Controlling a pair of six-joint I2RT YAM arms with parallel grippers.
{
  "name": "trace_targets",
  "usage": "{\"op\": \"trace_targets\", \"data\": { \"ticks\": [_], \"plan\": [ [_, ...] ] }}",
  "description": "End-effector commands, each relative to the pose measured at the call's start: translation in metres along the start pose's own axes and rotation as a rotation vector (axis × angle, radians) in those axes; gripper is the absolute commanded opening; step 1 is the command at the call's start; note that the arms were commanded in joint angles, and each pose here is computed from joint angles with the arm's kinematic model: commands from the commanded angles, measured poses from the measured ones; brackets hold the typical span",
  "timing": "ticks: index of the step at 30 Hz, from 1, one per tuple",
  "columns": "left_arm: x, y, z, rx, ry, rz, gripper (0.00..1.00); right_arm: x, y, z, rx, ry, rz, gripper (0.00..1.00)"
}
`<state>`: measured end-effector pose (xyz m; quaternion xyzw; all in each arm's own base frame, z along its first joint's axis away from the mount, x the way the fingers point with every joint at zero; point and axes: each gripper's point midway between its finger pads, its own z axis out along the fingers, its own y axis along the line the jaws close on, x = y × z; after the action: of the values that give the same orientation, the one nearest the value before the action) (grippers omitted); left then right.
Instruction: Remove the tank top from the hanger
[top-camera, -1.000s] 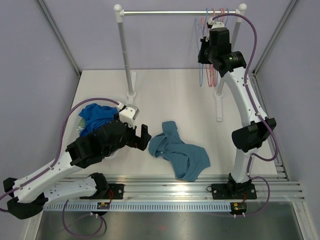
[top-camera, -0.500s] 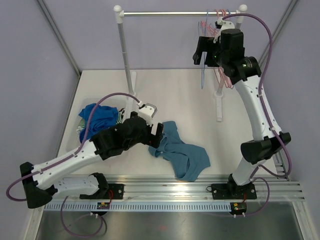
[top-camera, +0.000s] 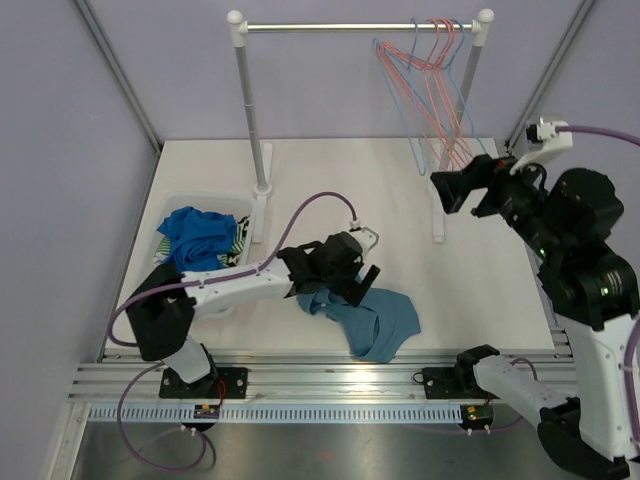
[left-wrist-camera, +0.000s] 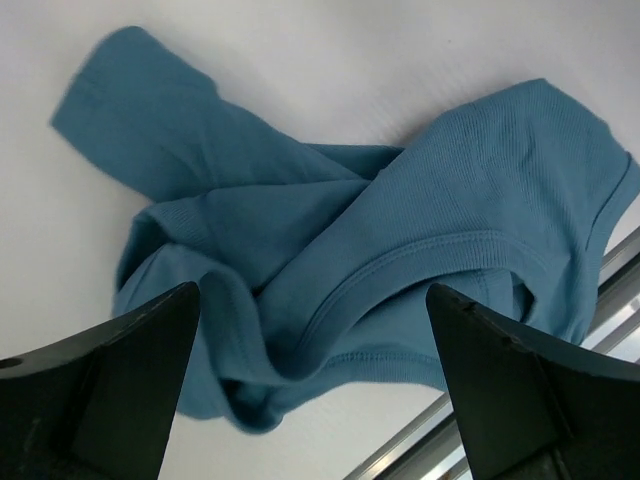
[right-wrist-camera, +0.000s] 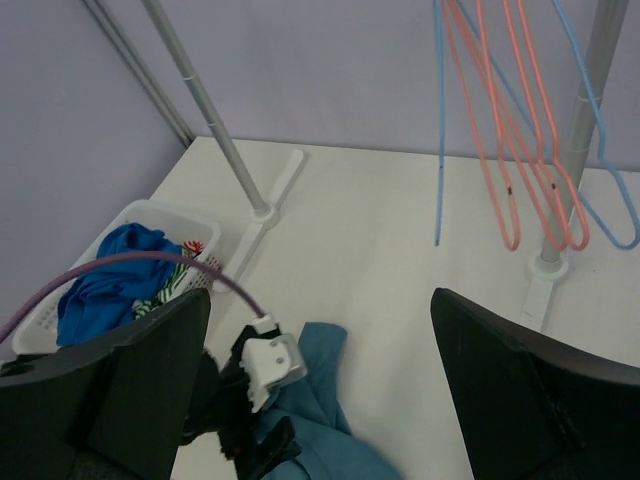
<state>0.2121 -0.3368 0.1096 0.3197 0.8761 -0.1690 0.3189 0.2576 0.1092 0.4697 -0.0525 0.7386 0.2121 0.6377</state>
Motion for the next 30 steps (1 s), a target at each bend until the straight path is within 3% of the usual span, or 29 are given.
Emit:
{"op": "trace_targets", "data": {
  "ticks": [1, 13, 14, 15, 18, 19, 20, 24, 30],
  "plan": [
    [-0.006, -0.027, 0.026, 0.113, 0.033, 0.046, 0.99, 0.014, 0.02, -0.019, -0.124, -0.024, 0.021, 0.99],
    [0.08, -0.035, 0.084, 0.073, 0.277, 0.008, 0.97, 0.036, 0.037, -0.036, -0.252, -0.004, 0.003, 0.99],
    [0.086, -0.033, 0.086, 0.068, 0.291, 0.0, 0.9, 0.037, 0.038, -0.036, -0.258, -0.004, 0.002, 0.99],
    [0.096, -0.031, 0.09, 0.056, 0.319, -0.011, 0.65, 0.036, 0.039, -0.036, -0.264, -0.012, 0.001, 1.0],
    [0.106, -0.025, 0.09, 0.022, 0.347, -0.023, 0.23, 0.033, 0.041, -0.041, -0.275, -0.032, 0.0, 1.0],
    [0.104, -0.021, 0.087, -0.002, 0.344, -0.017, 0.05, 0.031, 0.042, -0.043, -0.279, -0.04, -0.003, 0.99],
    [0.097, -0.019, 0.084, -0.017, 0.329, -0.017, 0.0, 0.031, 0.042, -0.043, -0.278, -0.044, -0.002, 1.0],
    [0.053, -0.001, 0.055, -0.125, 0.211, -0.023, 0.0, 0.03, 0.042, -0.043, -0.284, -0.054, -0.003, 0.99],
    [-0.053, 0.055, -0.034, -0.339, -0.095, -0.179, 0.0, 0.034, 0.039, -0.041, -0.271, -0.07, -0.005, 0.99]
  ]
}}
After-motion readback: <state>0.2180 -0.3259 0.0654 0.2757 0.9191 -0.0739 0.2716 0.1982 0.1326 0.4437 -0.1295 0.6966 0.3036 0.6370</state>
